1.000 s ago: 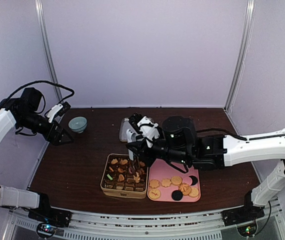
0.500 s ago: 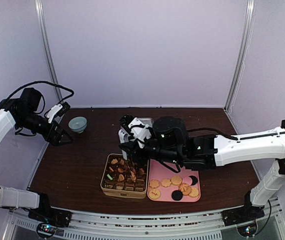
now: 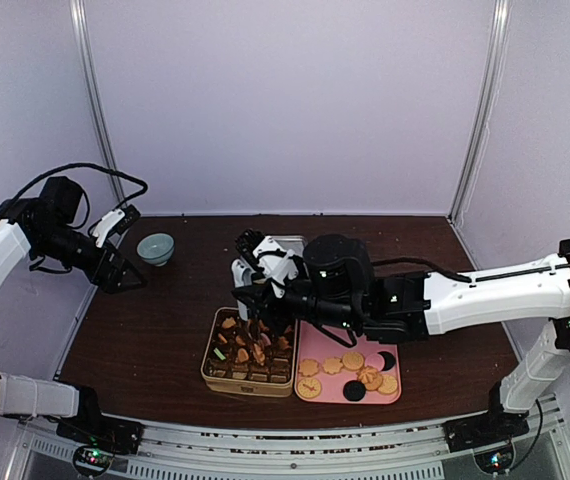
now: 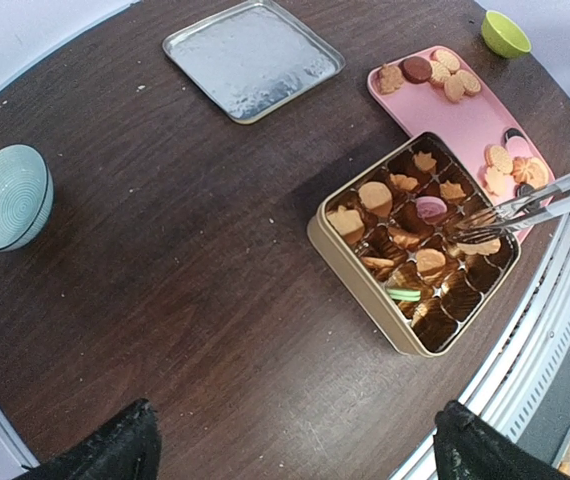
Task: Pack the cookies
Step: Place the fake cookies in the empty pocket of the box.
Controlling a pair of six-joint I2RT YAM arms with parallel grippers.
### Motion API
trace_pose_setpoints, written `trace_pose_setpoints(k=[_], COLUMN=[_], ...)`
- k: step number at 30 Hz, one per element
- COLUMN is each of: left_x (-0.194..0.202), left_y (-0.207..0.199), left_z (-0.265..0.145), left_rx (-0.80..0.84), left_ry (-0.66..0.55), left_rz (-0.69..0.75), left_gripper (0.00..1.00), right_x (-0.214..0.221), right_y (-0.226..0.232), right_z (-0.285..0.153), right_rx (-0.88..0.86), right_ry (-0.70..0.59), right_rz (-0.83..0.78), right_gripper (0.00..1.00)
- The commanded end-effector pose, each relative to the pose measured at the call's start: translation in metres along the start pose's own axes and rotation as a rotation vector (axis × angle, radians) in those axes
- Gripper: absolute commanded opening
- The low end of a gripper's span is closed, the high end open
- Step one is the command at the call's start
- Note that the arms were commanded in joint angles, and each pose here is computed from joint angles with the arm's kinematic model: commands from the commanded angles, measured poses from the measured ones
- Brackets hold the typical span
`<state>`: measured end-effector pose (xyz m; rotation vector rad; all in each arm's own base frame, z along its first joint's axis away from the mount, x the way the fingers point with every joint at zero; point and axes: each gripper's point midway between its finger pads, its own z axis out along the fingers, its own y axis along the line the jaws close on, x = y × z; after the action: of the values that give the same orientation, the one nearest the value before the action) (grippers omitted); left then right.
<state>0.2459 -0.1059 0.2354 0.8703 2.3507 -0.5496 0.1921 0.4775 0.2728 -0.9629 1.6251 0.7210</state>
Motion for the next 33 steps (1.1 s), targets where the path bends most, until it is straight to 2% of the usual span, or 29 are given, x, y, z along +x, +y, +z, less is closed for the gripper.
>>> trace_pose_setpoints(k=[1,8,22,33], left_x=[0.000,-0.002,-0.002,-0.001], left_y=[0.001,0.001,0.001,0.002], left_z=[-0.004,-0.003,-0.004,-0.005], left_rx=[-0.012,-0.007,-0.010,-0.023], left_ry=[-0.010,-0.012,-0.012,-0.011], left_rz=[0.010,0.006,0.007,0.011], left_gripper=[0.98,0.98,0.98,0.98], right_x=[-0.022,-0.026,-0.028,-0.004], right_y=[0.000,-0.002,-0.008,0.002], right_z=[-0.008,-0.015,-0.031,-0.013], right_rx=[0.005,0.008,0.024,-0.019], right_ry=[-0.083,-0.097,-0.108,-0.051], right_rz=[0.032,0.036,0.038,0.050], right_gripper=[0.24,0.28,0.28,0.28])
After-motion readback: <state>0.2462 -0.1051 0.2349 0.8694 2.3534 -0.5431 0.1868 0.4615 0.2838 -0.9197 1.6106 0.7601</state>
